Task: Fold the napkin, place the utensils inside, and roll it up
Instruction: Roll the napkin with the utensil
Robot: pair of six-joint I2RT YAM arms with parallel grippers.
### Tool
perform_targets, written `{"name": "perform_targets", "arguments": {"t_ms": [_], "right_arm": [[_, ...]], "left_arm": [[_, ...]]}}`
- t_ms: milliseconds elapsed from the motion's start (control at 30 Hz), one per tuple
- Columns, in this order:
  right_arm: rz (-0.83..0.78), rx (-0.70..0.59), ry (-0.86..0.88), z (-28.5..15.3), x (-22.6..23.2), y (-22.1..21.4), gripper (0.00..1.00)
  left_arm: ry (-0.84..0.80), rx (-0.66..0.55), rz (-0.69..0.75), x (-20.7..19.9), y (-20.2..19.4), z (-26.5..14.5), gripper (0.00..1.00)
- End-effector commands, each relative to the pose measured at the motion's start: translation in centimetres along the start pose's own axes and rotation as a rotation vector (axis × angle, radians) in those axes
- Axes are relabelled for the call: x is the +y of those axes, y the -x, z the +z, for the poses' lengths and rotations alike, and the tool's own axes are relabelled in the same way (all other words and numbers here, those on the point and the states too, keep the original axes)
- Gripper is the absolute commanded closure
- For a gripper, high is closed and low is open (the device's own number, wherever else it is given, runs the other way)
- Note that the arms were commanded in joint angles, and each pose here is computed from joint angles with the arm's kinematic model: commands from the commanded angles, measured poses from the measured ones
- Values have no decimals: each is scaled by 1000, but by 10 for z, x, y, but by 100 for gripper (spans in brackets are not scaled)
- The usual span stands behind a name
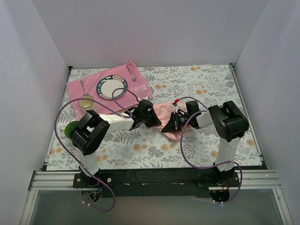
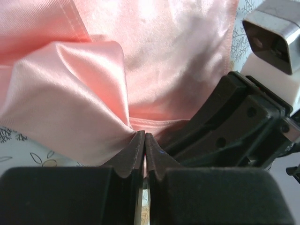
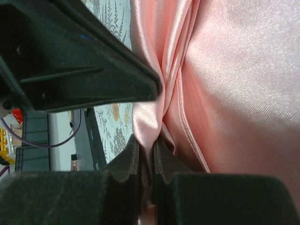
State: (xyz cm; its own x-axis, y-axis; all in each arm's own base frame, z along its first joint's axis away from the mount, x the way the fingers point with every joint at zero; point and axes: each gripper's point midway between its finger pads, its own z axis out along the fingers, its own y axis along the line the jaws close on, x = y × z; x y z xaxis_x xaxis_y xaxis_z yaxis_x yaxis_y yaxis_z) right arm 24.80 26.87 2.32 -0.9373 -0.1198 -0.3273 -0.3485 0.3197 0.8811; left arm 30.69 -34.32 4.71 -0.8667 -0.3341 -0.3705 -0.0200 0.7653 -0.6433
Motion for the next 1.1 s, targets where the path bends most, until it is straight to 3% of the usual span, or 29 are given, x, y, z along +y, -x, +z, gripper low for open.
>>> {"name": "perform_targets", "arguments": {"t_ms": [0,133,267,433,500,633,767,833,1067], "right_arm": [[81,60,-163,-8,-28,-28,93],[24,77,-311,-22,-32,-24,76],[-173,73,-459,-40,-18,4,62],[-413,22,-672,-60,-6,38,55],[-579,-30,-684,-58,16,48,52],[-881,-159,-793,-51,50,51,46],[-1018,-190,-759,-42,59,28,40],[-1031,-139,-783,-38,55,23,2],[-1061,9,-830,-19,33,10,1]], "left_arm": [[1,-36,1,10,13,7,99],[62,0,-6,29,3,11,100],[80,38,-23,44,-10,11,100],[90,63,-12,52,-18,12,100],[84,74,-18,53,-20,13,100],[64,104,-54,56,-22,12,100],[45,135,-86,60,-22,11,100],[38,153,-88,60,-24,11,100],[27,190,-109,65,-25,10,100]]}}
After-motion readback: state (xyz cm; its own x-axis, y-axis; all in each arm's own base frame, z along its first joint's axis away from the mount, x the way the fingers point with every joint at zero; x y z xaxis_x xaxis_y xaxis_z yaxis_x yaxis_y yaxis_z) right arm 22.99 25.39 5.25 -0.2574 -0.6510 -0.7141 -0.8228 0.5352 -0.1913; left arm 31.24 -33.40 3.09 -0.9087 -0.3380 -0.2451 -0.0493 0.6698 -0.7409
